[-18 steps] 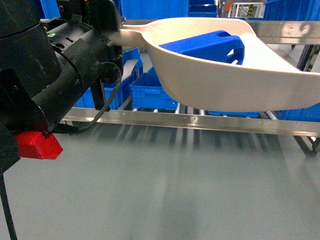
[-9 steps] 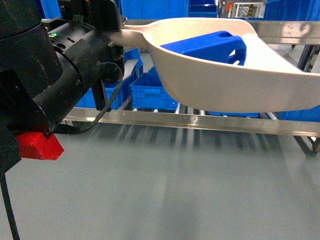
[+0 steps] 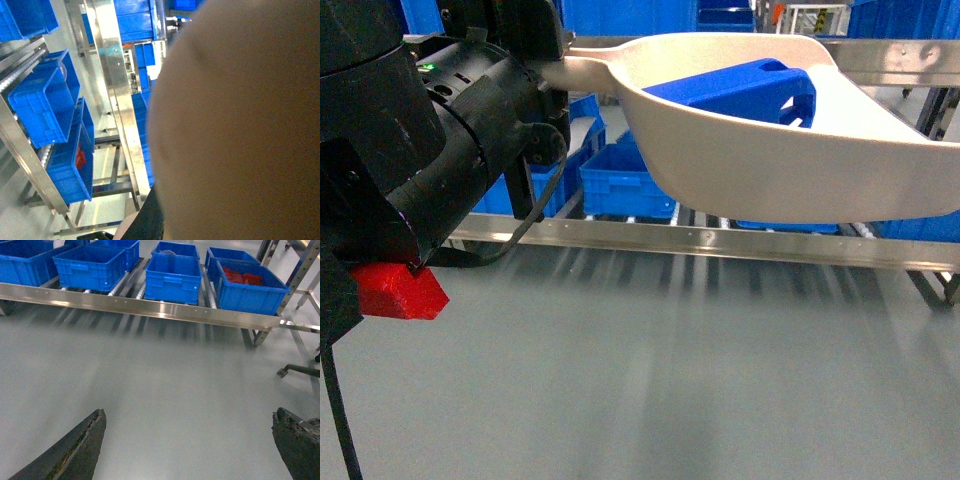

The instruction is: Place part in tray to right shelf

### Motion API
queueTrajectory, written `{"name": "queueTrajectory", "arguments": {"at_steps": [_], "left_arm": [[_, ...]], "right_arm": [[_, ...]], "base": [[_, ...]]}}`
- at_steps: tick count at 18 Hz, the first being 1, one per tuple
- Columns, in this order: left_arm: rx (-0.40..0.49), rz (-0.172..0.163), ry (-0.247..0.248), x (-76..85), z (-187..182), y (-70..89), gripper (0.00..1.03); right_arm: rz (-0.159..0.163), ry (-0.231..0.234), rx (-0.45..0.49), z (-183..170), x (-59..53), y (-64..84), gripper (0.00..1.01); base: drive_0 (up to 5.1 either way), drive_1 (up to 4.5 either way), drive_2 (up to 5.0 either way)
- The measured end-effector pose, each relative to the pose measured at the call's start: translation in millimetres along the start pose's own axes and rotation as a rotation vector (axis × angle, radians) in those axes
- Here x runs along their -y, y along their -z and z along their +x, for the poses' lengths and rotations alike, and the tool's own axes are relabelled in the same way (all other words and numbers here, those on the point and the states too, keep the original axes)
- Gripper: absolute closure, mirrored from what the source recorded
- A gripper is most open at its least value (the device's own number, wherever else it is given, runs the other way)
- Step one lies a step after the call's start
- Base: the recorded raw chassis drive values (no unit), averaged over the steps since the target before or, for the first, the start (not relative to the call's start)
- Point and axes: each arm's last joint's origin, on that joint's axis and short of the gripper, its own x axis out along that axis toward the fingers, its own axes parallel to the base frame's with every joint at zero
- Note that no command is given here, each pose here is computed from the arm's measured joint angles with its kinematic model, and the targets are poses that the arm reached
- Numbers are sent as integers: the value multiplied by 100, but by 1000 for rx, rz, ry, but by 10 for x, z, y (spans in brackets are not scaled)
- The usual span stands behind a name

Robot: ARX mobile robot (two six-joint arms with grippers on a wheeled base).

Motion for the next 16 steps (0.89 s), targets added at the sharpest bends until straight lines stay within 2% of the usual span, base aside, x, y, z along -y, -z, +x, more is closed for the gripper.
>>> {"name": "queueTrajectory", "arguments": {"at_steps": [16], "left_arm": [[0, 2, -4, -4, 1, -2, 90]], "right_arm": [[0, -2, -2, 0, -1, 4, 3]], "base": [[0, 0, 0]]}}
